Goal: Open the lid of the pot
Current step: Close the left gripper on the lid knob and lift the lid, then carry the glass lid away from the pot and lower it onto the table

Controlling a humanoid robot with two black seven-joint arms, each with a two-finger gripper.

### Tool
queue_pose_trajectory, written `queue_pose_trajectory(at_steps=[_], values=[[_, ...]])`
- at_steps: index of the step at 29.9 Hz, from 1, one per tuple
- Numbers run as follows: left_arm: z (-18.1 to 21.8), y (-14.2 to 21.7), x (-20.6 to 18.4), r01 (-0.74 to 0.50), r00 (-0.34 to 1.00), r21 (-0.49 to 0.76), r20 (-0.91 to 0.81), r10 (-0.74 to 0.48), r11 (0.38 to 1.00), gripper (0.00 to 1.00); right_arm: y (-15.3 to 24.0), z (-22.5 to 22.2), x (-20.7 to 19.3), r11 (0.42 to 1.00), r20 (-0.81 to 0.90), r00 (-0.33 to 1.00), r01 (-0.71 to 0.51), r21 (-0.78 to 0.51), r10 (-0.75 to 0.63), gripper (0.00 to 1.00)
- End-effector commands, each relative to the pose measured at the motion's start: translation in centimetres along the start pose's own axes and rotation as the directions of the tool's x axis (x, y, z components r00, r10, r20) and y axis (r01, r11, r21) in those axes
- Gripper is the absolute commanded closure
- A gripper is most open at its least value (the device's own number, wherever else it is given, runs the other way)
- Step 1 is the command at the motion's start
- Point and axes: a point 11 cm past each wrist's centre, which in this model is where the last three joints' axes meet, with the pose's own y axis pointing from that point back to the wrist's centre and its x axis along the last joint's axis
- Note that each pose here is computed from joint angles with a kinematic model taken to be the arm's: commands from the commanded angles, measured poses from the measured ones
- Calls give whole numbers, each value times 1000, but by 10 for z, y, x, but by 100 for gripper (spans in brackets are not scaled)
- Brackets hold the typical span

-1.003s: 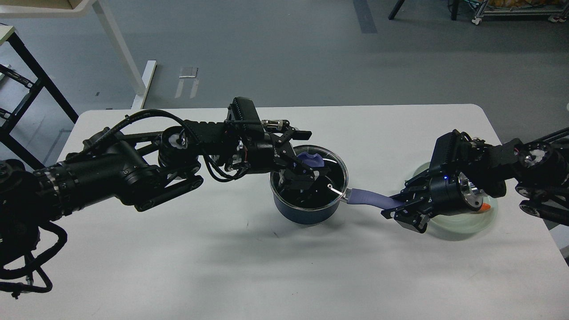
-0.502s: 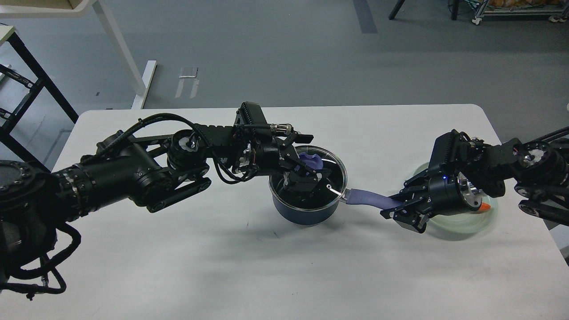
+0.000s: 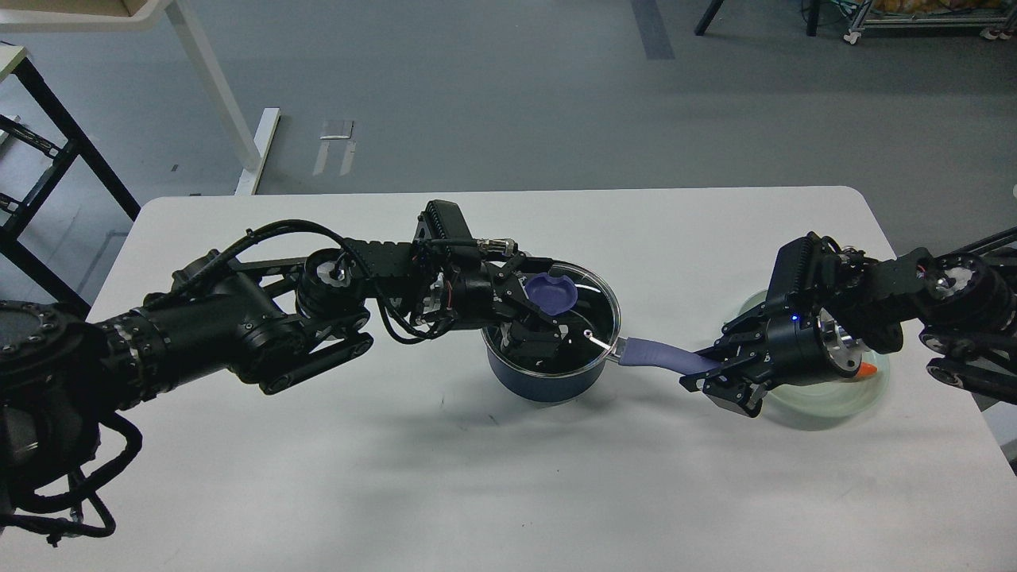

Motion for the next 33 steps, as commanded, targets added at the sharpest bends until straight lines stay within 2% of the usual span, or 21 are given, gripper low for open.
queue_pose_trajectory(at_steps=[1,3,4,5,7,14,21,27,33], values=[[0,0,-1,0,1000,0,-2,0,1000,6,0,0,0,1000,0,1000,0,0,0,73],[0,0,0,0,1000,0,0,0,1000,16,0,0,0,1000,0,1000,0,0,0,73],[0,0,0,-1,1000,0,0,1,1000,23,0,0,0,1000,1,1000,1,1,-1,73],[0,0,0,-1,1000,0,0,1,1000,36,0,0,-1,1000,1,1000,1,1,-1,72],[0,0,1,-6,1000,0,5,6,1000,48,0,0,-1,1000,1,1000,1,1,-1,73],[-2,5,6,-55,998,3,32,54,999,54,0,0,-2,1000,3,1000,3,1,-3,72],[-13,28,13,-62,997,22,48,61,998,54,0,0,-2,1000,3,1000,3,1,-3,72],[-33,75,17,-76,996,82,42,72,994,53,0,0,-2,1000,3,1000,3,1,-3,72],[-57,140,-1,-59,998,196,41,51,979,52,0,0,-1,1000,2,1000,2,0,-2,72]])
